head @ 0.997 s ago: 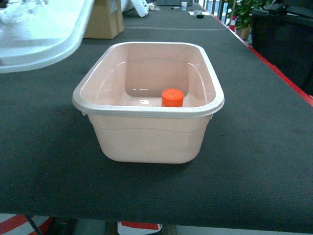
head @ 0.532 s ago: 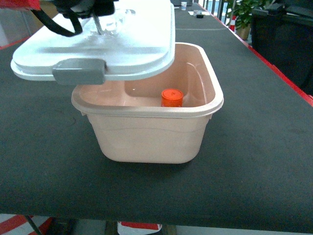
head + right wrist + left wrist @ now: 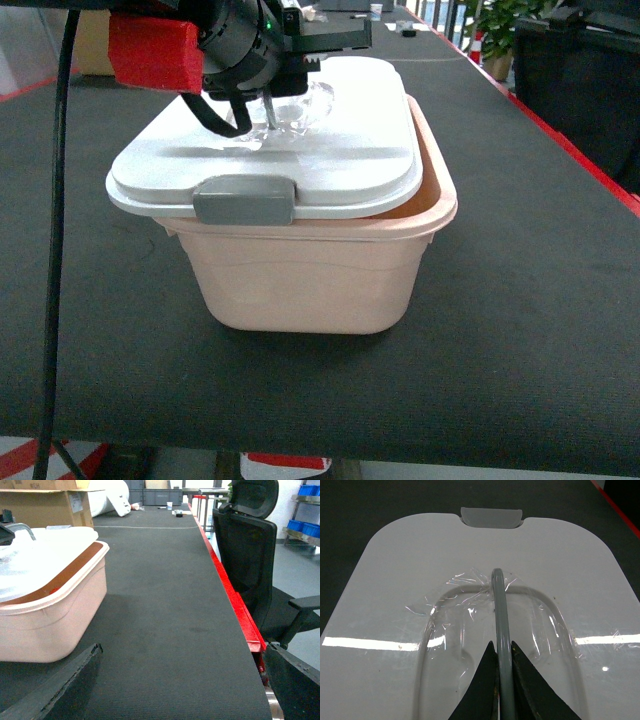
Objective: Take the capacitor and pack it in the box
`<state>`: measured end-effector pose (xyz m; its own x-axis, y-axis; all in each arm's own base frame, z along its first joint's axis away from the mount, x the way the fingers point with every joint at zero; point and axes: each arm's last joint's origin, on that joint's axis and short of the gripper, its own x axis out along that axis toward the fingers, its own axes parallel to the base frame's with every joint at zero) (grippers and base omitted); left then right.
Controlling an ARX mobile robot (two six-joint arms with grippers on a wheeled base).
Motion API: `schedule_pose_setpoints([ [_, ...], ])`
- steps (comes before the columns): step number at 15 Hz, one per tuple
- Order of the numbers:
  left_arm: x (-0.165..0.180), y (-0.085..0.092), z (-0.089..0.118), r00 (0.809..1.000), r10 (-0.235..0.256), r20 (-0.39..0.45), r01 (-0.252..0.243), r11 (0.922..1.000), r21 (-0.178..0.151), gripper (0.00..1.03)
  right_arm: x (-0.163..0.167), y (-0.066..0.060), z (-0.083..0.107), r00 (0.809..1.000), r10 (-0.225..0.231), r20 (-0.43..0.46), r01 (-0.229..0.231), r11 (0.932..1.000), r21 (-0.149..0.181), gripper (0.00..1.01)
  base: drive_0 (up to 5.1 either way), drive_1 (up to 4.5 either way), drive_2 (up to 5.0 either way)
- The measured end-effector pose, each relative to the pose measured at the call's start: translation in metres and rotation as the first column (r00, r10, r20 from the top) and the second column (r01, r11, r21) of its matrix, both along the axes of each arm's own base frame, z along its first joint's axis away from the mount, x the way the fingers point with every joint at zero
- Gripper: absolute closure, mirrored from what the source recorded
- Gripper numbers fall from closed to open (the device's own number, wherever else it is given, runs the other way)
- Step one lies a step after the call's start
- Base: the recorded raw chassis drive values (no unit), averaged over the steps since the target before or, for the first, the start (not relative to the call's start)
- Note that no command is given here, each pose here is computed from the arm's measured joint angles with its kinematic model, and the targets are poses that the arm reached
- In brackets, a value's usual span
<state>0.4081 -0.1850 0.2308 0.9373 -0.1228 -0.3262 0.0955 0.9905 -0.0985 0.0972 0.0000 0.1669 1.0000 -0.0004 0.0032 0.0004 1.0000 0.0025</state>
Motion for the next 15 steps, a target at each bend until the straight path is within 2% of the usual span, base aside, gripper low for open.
schedule_pose_setpoints([
  [7, -0.001, -0.022, -0.002, 0.999, -0.035, -0.024, 0.036, 0.9993, 0.015, 1.01, 0.0, 0.0, 0.0, 1.0, 0.0, 0.0, 0.0, 1.0, 0.0, 0.03, 0.0, 0.0, 0.0],
  [13, 0.001, -0.025, -0.005, 1.0, -0.022, -0.023, 0.023, 0.9994, 0.026, 1.01, 0.0, 0.0, 0.0, 1.0, 0.0, 0.0, 0.0, 1.0, 0.0, 0.03, 0.0, 0.0, 0.0],
  [14, 0.001, -0.025, -0.004, 1.0, -0.017, -0.017, 0.018, 0.9994, 0.031, 0.95, 0.0, 0.0, 0.0, 1.0, 0.0, 0.0, 0.0, 1.0, 0.0, 0.03, 0.0, 0.0, 0.0],
  [15, 0.002, -0.024, -0.003, 1.0, -0.008, 0.002, 0.008, 0.9994, 0.033, 0.83, 0.0, 0.0, 0.0, 1.0, 0.0, 0.0, 0.0, 1.0, 0.0, 0.03, 0.0, 0.0, 0.0],
])
